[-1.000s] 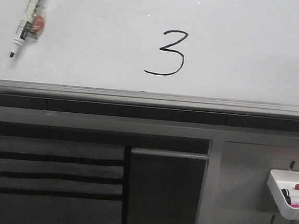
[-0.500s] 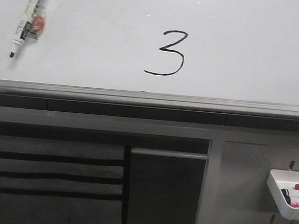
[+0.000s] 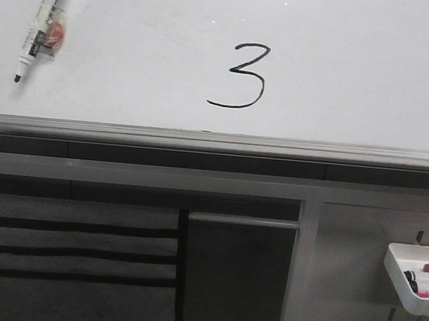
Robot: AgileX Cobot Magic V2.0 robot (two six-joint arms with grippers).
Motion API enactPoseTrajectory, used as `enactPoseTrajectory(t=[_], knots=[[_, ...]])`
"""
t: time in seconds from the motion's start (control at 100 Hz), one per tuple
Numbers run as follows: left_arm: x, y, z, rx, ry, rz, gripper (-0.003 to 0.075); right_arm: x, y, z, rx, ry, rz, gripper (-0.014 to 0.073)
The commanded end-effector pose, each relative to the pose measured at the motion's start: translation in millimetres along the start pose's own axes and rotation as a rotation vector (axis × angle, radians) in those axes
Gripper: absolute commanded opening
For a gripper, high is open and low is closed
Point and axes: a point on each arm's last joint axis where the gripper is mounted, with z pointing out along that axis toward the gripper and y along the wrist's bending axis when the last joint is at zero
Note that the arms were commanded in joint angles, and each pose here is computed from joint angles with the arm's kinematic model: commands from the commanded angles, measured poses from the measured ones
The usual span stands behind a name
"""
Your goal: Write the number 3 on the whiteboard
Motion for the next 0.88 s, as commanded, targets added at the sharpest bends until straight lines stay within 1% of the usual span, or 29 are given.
enactPoseTrajectory(t=[0.0,0.21,0.3,0.87], knots=[[-8.6,-0.3,-3.1,0.006,-0.114,-0.010,-0.0018,-7.9,-2.5,-1.6,0.024,-0.141,0.007,-0.0066],[-8.5,-0.3,-2.9,0.006,-0.112,-0.010,-0.0018,-9.2,-1.9,-1.8,0.020,-0.166,-0.026,-0.0066],[-8.5,-0.3,-2.9,0.006,-0.112,-0.010,-0.0018,-9.6,-1.7,-1.9,0.014,-0.171,0.001,-0.0066],[-8.5,-0.3,-2.9,0.006,-0.112,-0.010,-0.0018,-10.4,-1.6,-2.1,0.013,-0.180,0.003,-0.0066]])
